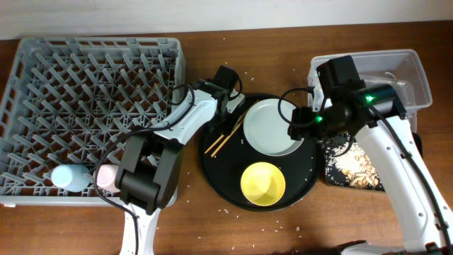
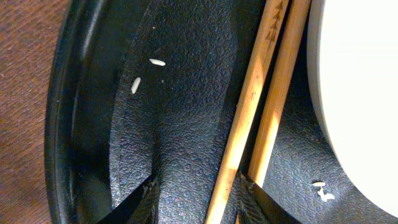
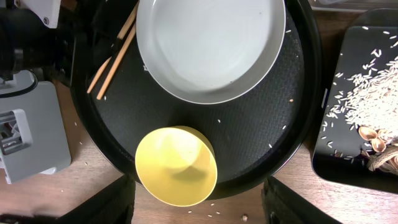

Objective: Sort waste into correct bins and load items into the dishwasher rack

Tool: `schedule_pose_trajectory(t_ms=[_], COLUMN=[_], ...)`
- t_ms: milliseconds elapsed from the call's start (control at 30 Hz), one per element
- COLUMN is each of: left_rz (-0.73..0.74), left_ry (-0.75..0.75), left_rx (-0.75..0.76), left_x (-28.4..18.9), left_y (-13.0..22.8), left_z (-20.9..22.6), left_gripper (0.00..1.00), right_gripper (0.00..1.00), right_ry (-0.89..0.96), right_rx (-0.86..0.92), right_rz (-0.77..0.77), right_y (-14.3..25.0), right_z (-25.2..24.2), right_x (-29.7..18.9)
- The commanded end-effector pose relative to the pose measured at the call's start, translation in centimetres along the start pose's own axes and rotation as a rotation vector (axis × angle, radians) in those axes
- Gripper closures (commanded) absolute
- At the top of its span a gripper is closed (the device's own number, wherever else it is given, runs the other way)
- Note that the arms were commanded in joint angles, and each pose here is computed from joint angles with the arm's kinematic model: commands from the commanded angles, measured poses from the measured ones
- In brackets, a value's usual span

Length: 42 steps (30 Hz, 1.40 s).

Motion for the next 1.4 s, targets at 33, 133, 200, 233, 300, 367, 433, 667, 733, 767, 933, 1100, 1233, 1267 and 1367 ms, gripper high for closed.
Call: schedule_pose_trajectory(t_ms=[33,133,200,233,300,367,433,667,733,767,933,1100,1233,1267,1367], left_rz=[0.045,0.047,0.039,0.029,-0.004,-0.046,-0.081,-0.063,-0.009,0.027,0.206,0.193,0.136,0.110,0.079], left_ry=[0.005,0.020,0.037,0.054,0.118,0.163,0.154,-0.050,-0.057,-0.051,-0.010,-0.014,-0.022,-0.027,-0.010], left_rx=[-0.049,-0.070,-0.082,-0.088,-0.106,-0.131,-0.171,-0.468,-0.518,-0.538,-0.563,-0.573,-0.562,-0.550,-0.465], left_x=[1.2,-1.5,-4.2,-5.5,-9.0,-13.1,-17.2,-21.9,-20.6,-19.3,-12.5,-11.4,-16.5,-17.9,-21.7], left_y=[0.1,-1.0,-2.0,-2.4,-3.3,-3.9,-3.5,0.7,2.0,2.6,5.1,5.1,4.7,4.6,4.8], left_z=[0.3,0.2,0.5,0.5,0.4,0.6,2.0,10.2,12.1,12.8,12.8,13.0,12.0,11.4,6.9], left_gripper=[0.91,1.00,1.00,1.00,1.00,1.00,1.00,1.00,1.00,1.00,1.00,0.54,0.48,0.47,0.47], right_gripper=[0.34,0.34,0.33,0.33,0.33,0.33,0.33,0.30,0.29,0.29,0.28,0.28,0.28,0.28,0.28], right_ry=[0.005,0.005,0.005,0.005,0.005,0.005,0.005,0.005,0.005,0.004,-0.001,-0.001,-0.002,-0.002,0.004], right_rx=[-0.009,-0.009,-0.009,-0.009,-0.009,-0.009,-0.009,-0.009,-0.009,-0.009,-0.012,-0.012,-0.013,-0.013,-0.012], right_rz=[-0.022,-0.022,-0.022,-0.022,-0.021,-0.021,-0.021,-0.022,-0.022,-0.023,-0.034,-0.034,-0.036,-0.037,-0.040], right_y=[-0.3,-0.3,-0.3,-0.3,-0.3,-0.3,-0.3,-0.3,-0.3,-0.3,-0.5,-0.5,-0.5,-0.6,-0.6], right_z=[0.0,0.0,0.0,0.0,0.0,0.0,0.0,0.0,0.0,0.0,0.1,0.1,0.1,0.1,0.1], right_x=[-0.5,-0.5,-0.5,-0.5,-0.5,-0.5,-0.5,-0.5,-0.5,-0.5,-0.5,-0.5,-0.5,-0.5,-0.5])
Point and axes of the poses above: each gripper's point midway between its finger pads, its own x axis out along the fingers, its own z axis along the line the jaws close on, y = z × x, the point moved 6 cm from there along -x, back along the fingers, and after that the axes turned 4 degrees about x, right-handed, at the moved point
